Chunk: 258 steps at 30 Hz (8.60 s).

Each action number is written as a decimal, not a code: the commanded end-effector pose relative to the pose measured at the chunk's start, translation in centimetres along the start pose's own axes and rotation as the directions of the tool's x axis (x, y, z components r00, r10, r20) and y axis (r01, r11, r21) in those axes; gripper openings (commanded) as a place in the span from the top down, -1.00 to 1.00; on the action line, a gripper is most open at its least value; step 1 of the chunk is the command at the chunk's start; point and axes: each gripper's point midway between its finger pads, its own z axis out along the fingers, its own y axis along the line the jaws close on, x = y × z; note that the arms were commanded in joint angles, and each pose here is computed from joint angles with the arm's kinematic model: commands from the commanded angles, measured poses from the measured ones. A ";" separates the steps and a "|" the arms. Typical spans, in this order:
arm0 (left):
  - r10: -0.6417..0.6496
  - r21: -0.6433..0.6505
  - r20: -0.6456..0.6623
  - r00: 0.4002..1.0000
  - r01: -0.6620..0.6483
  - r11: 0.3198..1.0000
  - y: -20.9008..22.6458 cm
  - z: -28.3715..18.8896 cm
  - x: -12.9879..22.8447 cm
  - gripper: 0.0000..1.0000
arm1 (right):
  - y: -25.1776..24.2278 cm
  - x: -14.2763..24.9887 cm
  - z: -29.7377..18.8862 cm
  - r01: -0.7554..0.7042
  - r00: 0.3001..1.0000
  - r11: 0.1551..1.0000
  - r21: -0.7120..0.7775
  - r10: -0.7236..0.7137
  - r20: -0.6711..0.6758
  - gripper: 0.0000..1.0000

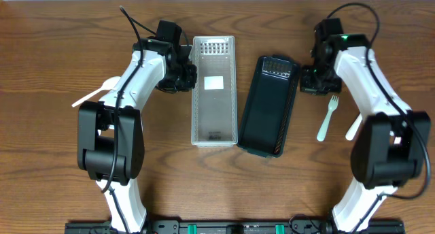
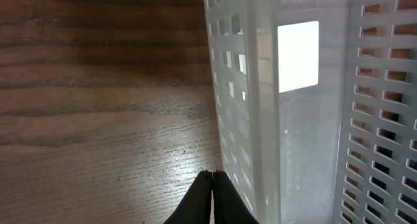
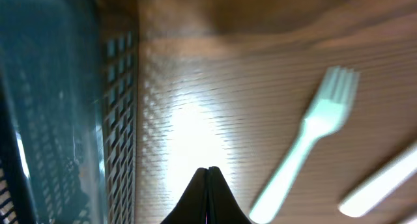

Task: Pack container
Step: 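Rotate white basket upright with left gripper, black basket with right, then release baskets and move right gripper to grasp a white fork, then lift fork with right gripper and place it in black basket, then grasp a white spoon with the left gripper, then lower spoon into white basket and open left gripper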

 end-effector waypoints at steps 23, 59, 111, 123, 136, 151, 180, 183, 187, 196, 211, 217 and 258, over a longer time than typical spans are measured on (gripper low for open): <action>0.006 0.007 -0.013 1.000 -0.006 1.000 -0.1 -0.2 0.2 0.88 | 7.7 -3.6 1.5 0.306 0.949 0.889 -0.339 -0.258 0.181 0.97; 0.004 -0.233 -0.047 0.999 -0.015 0.972 3.3 -2.6 1.9 0.88 | 2.0 -6.8 -0.6 0.090 0.975 0.984 -0.153 -0.056 0.213 -0.12; 0.017 -0.228 0.469 0.883 0.102 0.968 2.7 -24.2 2.6 -0.96 | -8.1 1.1 8.4 -0.274 0.961 0.961 0.023 0.272 0.055 0.12; 0.017 -0.228 0.468 0.883 0.102 0.968 2.7 -24.2 2.6 -0.96 | -8.0 1.0 8.4 -0.272 0.961 0.962 0.018 0.271 0.057 0.89; 0.018 -0.228 0.468 0.883 0.102 0.968 2.7 -24.2 2.6 -0.96 | -3.4 -4.7 -7.1 -0.123 0.961 0.992 -0.040 0.129 0.243 0.98; 0.006 -0.233 0.428 0.904 0.104 0.967 2.9 -23.7 3.7 -0.96 | 13.7 0.8 -7.9 0.309 0.931 0.950 -0.048 -0.291 0.219 0.95; -0.178 -0.276 0.453 0.874 0.327 0.904 8.0 -24.5 5.0 -0.96 | 5.6 -3.8 -15.7 0.181 0.894 0.982 -0.056 -0.141 0.425 -0.67; -0.231 -0.296 0.372 0.899 0.351 0.888 9.9 -21.4 4.3 -0.96 | 3.8 -3.8 -15.4 0.176 0.903 0.984 -0.039 -0.146 0.404 -0.76; -0.318 -0.302 0.232 0.919 0.378 0.875 12.0 -16.0 3.9 -0.96 | 2.3 -3.5 -14.8 0.188 0.914 0.982 -0.013 -0.170 0.368 -0.77; -0.436 -0.262 -0.029 0.899 0.414 0.872 14.9 -5.4 4.7 -0.96 | 0.7 -4.0 -14.9 0.149 0.919 0.989 -0.012 -0.134 0.372 -0.82; -0.389 -0.219 -0.132 0.912 0.356 0.909 15.0 0.0 6.1 -0.97 | -1.3 -4.5 -14.9 0.104 0.923 0.995 -0.008 -0.093 0.373 -0.84; -0.396 -0.229 -0.158 0.904 0.357 0.906 15.2 1.0 7.6 -0.94 | -1.7 -4.6 -14.9 0.095 0.924 0.995 -0.008 -0.085 0.373 -0.84; 0.122 -0.129 0.193 0.974 -0.098 0.987 -8.1 -12.7 3.5 0.89 | -1.6 -4.7 -15.0 0.095 0.921 0.995 -0.009 -0.085 0.380 -0.84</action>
